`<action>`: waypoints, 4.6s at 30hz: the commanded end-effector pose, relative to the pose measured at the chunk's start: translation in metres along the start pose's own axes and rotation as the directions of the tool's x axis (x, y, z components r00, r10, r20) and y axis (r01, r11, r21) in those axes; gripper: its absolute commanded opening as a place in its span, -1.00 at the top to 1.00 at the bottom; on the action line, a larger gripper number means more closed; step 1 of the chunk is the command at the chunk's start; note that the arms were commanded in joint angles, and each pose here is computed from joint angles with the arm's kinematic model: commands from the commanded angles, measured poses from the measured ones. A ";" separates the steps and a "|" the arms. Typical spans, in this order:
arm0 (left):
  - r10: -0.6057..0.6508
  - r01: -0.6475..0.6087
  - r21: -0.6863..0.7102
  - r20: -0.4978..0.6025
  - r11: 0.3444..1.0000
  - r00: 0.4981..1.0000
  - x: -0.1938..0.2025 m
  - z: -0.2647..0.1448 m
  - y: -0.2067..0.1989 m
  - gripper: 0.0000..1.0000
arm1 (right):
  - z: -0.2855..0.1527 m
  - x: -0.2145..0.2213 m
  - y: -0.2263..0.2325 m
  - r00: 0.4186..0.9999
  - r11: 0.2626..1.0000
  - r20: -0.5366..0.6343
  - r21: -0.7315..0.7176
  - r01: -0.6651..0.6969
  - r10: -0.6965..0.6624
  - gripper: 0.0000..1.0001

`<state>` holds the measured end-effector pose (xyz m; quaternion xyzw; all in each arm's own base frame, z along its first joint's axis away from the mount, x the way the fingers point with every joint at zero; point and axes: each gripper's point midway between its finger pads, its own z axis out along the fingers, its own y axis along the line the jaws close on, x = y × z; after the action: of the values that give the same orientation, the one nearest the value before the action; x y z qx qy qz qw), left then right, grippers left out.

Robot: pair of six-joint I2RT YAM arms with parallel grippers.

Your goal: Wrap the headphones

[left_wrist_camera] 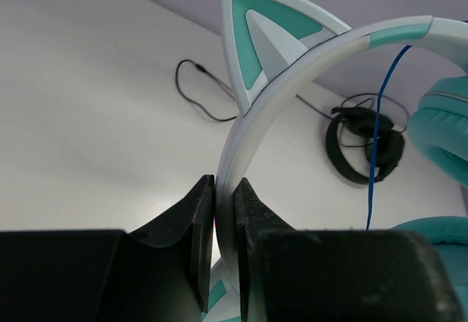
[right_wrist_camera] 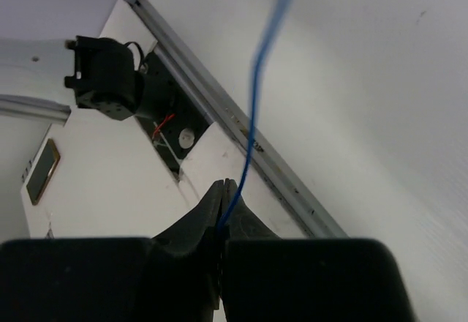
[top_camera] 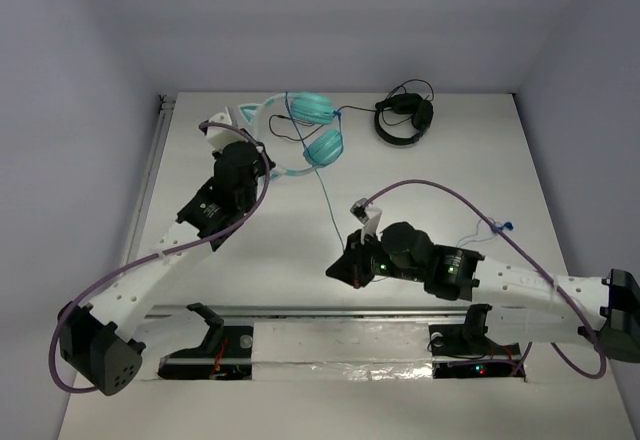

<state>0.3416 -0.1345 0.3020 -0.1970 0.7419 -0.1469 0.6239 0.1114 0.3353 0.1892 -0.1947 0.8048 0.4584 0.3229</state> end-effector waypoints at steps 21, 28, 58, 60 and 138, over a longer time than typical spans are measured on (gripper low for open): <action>0.180 -0.188 -0.022 -0.192 0.982 0.965 0.118 -0.008 0.022 1.00 | -0.050 -0.085 0.061 0.958 0.951 -0.094 0.128 0.280 -0.269 1.00; 0.306 -0.282 0.120 -0.316 0.952 0.898 0.163 -0.041 0.011 1.00 | -0.039 -0.109 0.054 0.934 0.908 -0.070 0.218 0.357 -0.350 1.00; 0.411 -0.140 0.571 -0.378 0.809 0.830 0.145 -0.138 -0.047 1.00 | -0.040 -0.196 -0.112 0.937 0.769 0.155 0.621 0.155 -0.314 1.00; 0.404 -0.117 0.605 -0.363 0.788 0.840 0.137 -0.144 -0.054 1.00 | -0.040 -0.200 -0.118 0.935 0.781 0.196 0.613 0.119 -0.296 1.00; -0.206 0.183 0.173 0.125 0.968 0.971 -0.078 0.009 -0.067 1.00 | 0.024 0.045 -0.045 0.990 0.990 -0.068 -0.063 -0.129 0.125 1.00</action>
<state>0.3591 -0.1749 0.3347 -0.1828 0.7357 -0.2407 0.6062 0.1160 0.3203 0.1046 -0.1673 0.8128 0.4995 0.2486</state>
